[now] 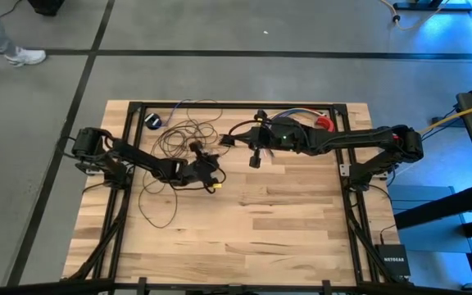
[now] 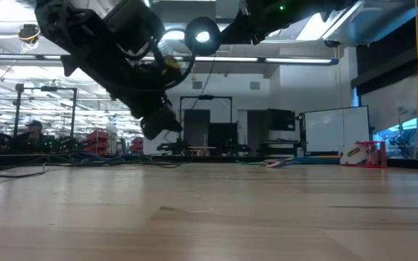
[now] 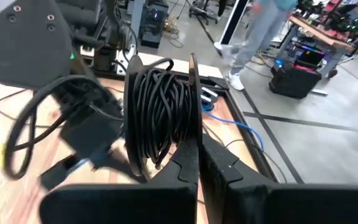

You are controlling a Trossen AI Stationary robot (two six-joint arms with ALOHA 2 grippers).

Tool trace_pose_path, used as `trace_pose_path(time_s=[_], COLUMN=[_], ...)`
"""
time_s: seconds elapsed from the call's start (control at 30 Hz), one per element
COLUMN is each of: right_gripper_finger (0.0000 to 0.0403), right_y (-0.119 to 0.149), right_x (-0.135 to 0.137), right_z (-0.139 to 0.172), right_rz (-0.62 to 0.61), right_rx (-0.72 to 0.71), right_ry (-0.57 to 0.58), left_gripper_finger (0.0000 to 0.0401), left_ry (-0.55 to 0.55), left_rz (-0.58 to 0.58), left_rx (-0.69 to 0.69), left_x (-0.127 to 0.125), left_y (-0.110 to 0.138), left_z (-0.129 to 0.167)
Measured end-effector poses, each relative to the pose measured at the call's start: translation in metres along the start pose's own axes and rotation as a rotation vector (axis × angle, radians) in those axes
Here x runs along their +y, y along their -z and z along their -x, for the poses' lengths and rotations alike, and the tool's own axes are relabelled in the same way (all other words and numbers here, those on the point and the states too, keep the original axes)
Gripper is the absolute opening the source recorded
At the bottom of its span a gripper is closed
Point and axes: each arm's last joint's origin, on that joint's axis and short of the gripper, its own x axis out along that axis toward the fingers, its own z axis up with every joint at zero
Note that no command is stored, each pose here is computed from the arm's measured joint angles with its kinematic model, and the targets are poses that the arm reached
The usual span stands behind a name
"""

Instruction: Coiling cords

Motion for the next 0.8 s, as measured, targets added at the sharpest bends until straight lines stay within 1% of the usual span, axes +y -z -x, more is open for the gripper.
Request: trace_pose_path(time_s=[0.13,0.37,0.5,0.63,0.8], right_gripper_finger=[0.0002,0.0002,0.0002,0.0002,0.0002], right_y=[0.004,0.007,0.009,0.011,0.011], right_x=[0.001,0.002,0.002,0.002,0.002], right_z=[0.000,0.000,0.001,0.001,0.001], right_rz=[0.004,0.042,0.064,0.070,0.073], right_rx=[0.038,0.070,0.101,0.124,0.122], right_ry=[-0.018,-0.028,-0.021,-0.007,-0.007], left_gripper_finger=[0.0004,0.0005,0.0003,0.0003,0.0003], left_ry=[-0.061,-0.071,-0.076,-0.084,-0.092], left_rz=[-0.046,0.018,0.079,0.183,0.283], left_rx=[0.051,-0.002,-0.053,-0.138,-0.238], left_x=[0.010,0.044,0.071,0.097,0.120], left_y=[0.002,-0.014,-0.022,-0.028,-0.034], left_z=[0.007,0.037,0.061,0.085,0.106])
